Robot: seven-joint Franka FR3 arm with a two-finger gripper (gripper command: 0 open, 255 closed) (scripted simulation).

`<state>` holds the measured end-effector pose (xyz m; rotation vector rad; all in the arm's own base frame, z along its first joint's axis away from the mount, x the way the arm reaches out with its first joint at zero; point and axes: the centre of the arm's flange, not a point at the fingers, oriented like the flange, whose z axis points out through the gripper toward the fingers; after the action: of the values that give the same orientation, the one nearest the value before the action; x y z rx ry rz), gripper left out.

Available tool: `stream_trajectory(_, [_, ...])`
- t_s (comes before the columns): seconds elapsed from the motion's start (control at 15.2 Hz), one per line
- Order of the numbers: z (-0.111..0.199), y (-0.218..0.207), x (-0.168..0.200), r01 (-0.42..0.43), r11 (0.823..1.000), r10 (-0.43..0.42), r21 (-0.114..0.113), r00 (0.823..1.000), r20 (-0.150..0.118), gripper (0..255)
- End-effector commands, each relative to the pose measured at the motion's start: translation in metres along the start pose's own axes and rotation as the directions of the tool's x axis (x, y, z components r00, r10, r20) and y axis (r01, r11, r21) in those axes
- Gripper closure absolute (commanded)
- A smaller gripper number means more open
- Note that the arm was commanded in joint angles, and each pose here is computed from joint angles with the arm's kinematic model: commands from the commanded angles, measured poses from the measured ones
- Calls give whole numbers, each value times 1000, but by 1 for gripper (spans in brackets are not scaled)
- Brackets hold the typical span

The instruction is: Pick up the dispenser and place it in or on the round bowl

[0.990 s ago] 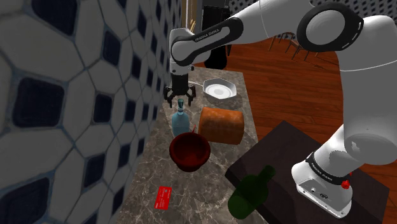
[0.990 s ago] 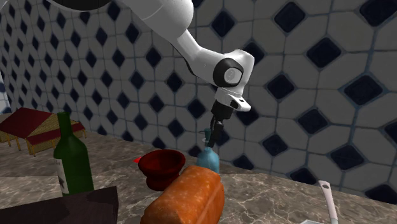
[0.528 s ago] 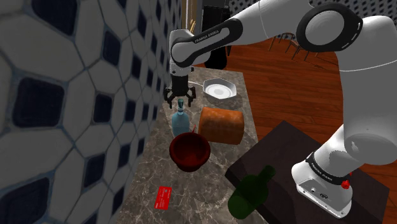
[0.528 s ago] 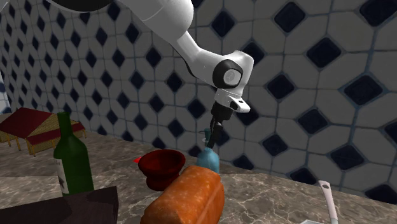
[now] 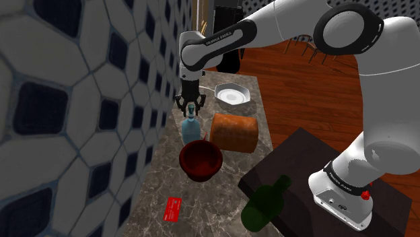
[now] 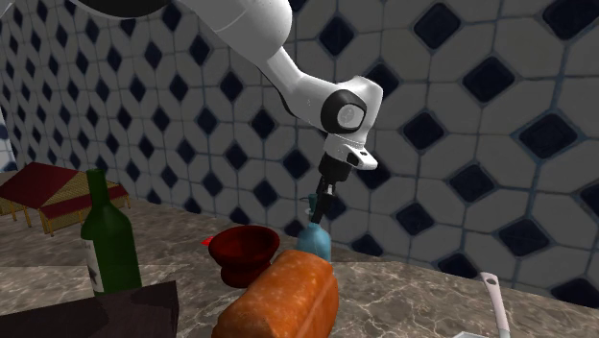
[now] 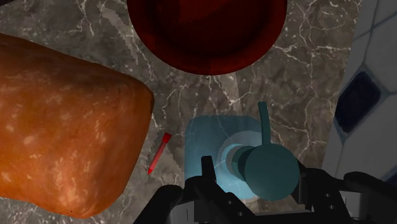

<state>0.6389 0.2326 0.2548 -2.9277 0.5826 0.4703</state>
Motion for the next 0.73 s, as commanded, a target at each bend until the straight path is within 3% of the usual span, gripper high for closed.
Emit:
stream_trajectory(0.0, [0,0,0,0,1000,0,0,1000,0,255])
stream_trajectory(0.66, [-45,-3,-15,0,1000,0,0,1000,0,255])
